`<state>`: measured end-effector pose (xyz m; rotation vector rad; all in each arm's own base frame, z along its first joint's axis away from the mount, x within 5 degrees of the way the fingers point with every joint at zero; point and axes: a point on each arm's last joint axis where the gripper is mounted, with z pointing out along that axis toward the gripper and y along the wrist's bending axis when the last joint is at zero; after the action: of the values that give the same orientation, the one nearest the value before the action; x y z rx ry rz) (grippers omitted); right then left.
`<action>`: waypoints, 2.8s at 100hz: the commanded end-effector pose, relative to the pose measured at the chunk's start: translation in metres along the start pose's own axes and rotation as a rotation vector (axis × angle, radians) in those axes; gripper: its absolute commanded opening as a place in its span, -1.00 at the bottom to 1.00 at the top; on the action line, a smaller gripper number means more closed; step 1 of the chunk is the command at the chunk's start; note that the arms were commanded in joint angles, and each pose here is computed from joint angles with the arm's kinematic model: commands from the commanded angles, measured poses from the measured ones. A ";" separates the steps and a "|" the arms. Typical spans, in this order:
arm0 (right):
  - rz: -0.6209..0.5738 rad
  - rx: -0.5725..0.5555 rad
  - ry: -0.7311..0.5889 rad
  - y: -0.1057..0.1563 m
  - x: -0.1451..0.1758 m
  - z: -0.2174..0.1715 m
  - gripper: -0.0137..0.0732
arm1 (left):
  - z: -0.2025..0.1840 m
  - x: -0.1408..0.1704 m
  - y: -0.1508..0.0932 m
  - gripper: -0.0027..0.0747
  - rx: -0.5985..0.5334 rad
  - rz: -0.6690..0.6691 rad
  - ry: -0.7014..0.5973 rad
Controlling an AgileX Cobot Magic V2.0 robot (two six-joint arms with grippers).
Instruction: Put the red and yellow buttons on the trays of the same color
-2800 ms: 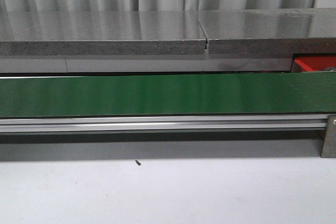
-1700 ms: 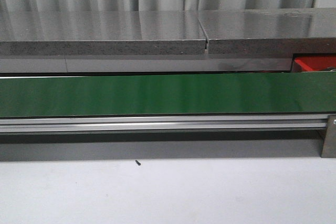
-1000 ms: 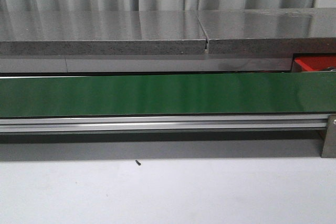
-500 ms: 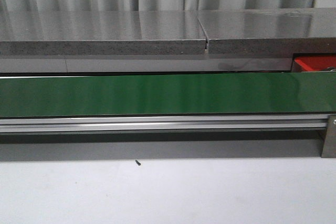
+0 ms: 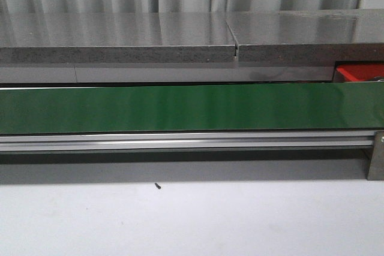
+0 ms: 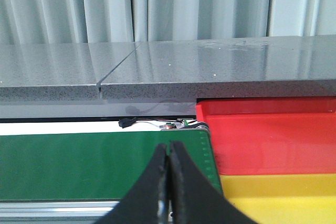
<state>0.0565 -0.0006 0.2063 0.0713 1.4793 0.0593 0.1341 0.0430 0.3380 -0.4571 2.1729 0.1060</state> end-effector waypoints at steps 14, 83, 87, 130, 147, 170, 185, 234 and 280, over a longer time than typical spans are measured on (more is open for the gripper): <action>-0.015 -0.012 -0.093 0.001 -0.008 -0.002 -0.95 | 0.024 -0.024 0.011 0.48 -0.040 -0.127 0.095; -0.015 -0.012 -0.093 0.001 -0.008 -0.002 -0.95 | 0.146 -0.011 0.070 0.48 -0.188 -0.304 0.527; -0.015 -0.012 -0.093 0.001 -0.008 -0.002 -0.95 | 0.151 -0.009 0.071 0.48 -0.189 -0.306 0.543; -0.015 -0.012 -0.093 0.001 -0.008 -0.002 -0.95 | 0.190 -0.001 0.080 0.48 -0.201 -0.307 0.514; -0.015 -0.012 -0.093 0.001 -0.008 -0.002 -0.95 | 0.199 0.003 0.083 0.46 -0.203 -0.308 0.512; -0.015 -0.012 -0.093 0.001 -0.008 -0.002 -0.95 | 0.204 0.005 0.084 -0.04 -0.204 -0.309 0.517; -0.015 -0.012 -0.093 0.001 -0.008 -0.002 -0.95 | 0.203 0.005 0.084 -0.36 -0.204 -0.309 0.522; -0.015 -0.012 -0.093 0.001 -0.008 -0.002 -0.95 | 0.110 -0.052 0.065 -0.50 -0.190 -0.252 0.296; -0.015 -0.012 -0.093 0.001 -0.008 -0.002 -0.95 | 0.135 -0.106 0.012 -0.50 -0.043 -0.086 0.324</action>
<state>0.0565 -0.0006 0.2063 0.0713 1.4793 0.0593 0.2770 0.1245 0.3251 -0.6901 2.5289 0.0448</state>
